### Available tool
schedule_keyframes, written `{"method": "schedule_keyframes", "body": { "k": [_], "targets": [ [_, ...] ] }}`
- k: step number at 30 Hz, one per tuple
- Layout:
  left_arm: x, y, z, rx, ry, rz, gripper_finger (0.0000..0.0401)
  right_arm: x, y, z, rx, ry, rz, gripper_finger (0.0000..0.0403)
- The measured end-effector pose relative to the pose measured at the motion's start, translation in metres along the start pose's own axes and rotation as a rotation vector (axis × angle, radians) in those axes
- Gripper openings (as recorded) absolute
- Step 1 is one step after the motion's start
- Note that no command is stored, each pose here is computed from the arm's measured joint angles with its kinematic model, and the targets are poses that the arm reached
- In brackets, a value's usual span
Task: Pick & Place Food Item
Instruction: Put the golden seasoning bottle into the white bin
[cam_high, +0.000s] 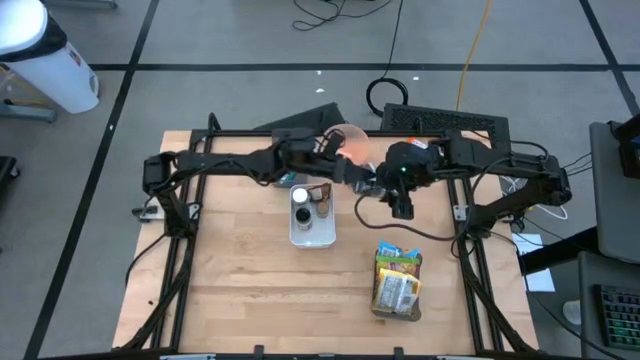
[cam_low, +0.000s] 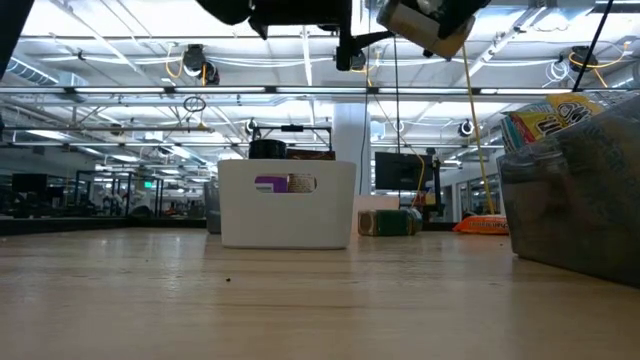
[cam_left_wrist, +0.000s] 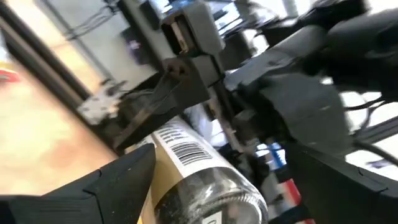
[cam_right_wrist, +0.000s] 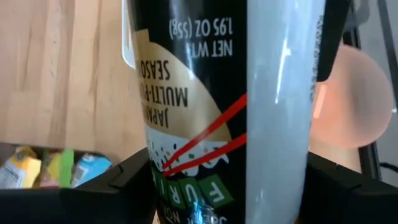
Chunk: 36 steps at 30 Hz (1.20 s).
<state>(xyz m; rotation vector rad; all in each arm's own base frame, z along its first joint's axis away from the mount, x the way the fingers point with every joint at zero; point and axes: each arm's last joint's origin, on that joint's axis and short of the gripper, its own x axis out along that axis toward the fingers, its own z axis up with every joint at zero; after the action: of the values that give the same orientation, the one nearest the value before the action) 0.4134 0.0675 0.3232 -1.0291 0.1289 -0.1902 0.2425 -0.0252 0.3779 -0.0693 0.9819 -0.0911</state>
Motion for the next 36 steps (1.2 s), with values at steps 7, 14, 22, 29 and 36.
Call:
{"method": "schedule_keyframes", "body": {
  "k": [7,14,22,29,36],
  "targets": [
    [0.010,0.004,-0.004,0.041,0.092,0.093,0.0366,-0.003,-0.016,-0.004,0.034,0.036,-0.059,0.0268],
    [0.009,0.006,-0.004,0.043,0.079,0.142,0.0360,-0.003,-0.022,-0.005,0.021,0.040,-0.070,0.0268],
    [0.006,0.009,0.004,0.045,0.021,0.169,0.0356,-0.001,-0.022,-0.004,0.004,0.033,-0.068,0.0268],
    [0.004,0.011,0.008,0.048,-0.011,0.186,0.0356,-0.001,-0.021,-0.002,0.001,0.010,-0.043,0.0268],
    [0.004,0.011,0.009,0.055,-0.033,0.198,0.0357,-0.001,-0.021,0.000,0.000,-0.003,-0.045,0.0268]
  ]
}}
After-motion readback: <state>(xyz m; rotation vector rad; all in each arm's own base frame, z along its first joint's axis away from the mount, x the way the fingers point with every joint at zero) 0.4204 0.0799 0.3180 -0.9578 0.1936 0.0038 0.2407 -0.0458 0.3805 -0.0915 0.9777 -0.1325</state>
